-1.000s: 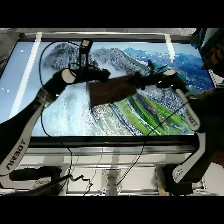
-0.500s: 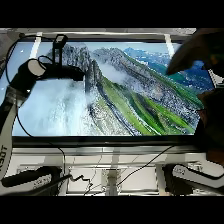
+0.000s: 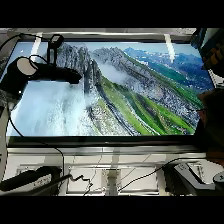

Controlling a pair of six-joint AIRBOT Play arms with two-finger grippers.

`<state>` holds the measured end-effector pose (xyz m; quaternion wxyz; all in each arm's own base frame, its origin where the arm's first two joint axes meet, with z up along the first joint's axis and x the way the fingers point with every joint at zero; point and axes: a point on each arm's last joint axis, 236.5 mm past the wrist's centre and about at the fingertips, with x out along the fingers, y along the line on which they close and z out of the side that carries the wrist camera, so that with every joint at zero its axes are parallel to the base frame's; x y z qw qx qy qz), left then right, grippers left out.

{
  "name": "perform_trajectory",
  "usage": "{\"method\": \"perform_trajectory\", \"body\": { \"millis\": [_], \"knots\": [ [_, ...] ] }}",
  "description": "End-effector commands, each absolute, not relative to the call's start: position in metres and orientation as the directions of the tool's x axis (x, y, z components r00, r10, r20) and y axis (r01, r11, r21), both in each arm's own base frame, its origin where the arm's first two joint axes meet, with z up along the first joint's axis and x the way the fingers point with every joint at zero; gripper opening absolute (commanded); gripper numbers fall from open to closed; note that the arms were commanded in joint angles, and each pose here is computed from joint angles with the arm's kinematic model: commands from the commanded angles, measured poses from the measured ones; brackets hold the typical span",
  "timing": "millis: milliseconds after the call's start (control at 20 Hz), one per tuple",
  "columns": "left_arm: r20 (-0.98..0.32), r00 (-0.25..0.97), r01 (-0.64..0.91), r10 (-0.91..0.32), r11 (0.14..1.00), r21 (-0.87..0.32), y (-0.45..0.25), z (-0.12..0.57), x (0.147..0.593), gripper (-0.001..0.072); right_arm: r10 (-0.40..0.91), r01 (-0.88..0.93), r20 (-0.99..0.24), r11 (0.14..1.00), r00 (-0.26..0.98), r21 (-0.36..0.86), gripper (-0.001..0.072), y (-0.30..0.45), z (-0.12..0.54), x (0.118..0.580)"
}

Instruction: Fold the clothes and pants, and hang the long-sleeved shirts on hangers.

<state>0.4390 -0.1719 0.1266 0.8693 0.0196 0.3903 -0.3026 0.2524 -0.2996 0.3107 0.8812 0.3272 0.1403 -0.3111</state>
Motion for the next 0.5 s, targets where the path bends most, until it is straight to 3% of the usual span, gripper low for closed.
{"method": "perform_trajectory", "body": {
  "millis": [0,250,300,400,450],
  "knots": [
    [-0.697,0.503,0.544,-0.512,0.814,-0.205,-0.172,0.126,0.436,0.011,-0.538,0.88,-0.699,0.335,0.472,0.337,0.0027,-0.317,0.257,0.151],
    [-0.697,0.502,0.544,-0.512,0.813,-0.206,-0.172,0.126,0.436,0.011,-0.584,0.951,-0.75,0.213,0.309,0.226,0.0044,-0.33,0.245,0.102],
    [-0.697,0.503,0.544,-0.512,0.814,-0.205,-0.172,0.126,0.436,0.011,-0.598,0.951,-0.74,0.211,0.307,0.225,0.0201,-0.334,0.247,0.101],
    [-0.697,0.503,0.544,-0.512,0.814,-0.205,-0.172,0.126,0.436,0.011,-0.604,0.944,-0.728,0.167,0.325,0.284,0.072,-0.335,0.25,0.106],
    [-0.697,0.502,0.544,-0.512,0.813,-0.206,-0.172,0.126,0.436,0.011,-0.594,0.936,-0.726,0.158,0.345,0.316,0.07,-0.333,0.25,0.11]
  ]
}}
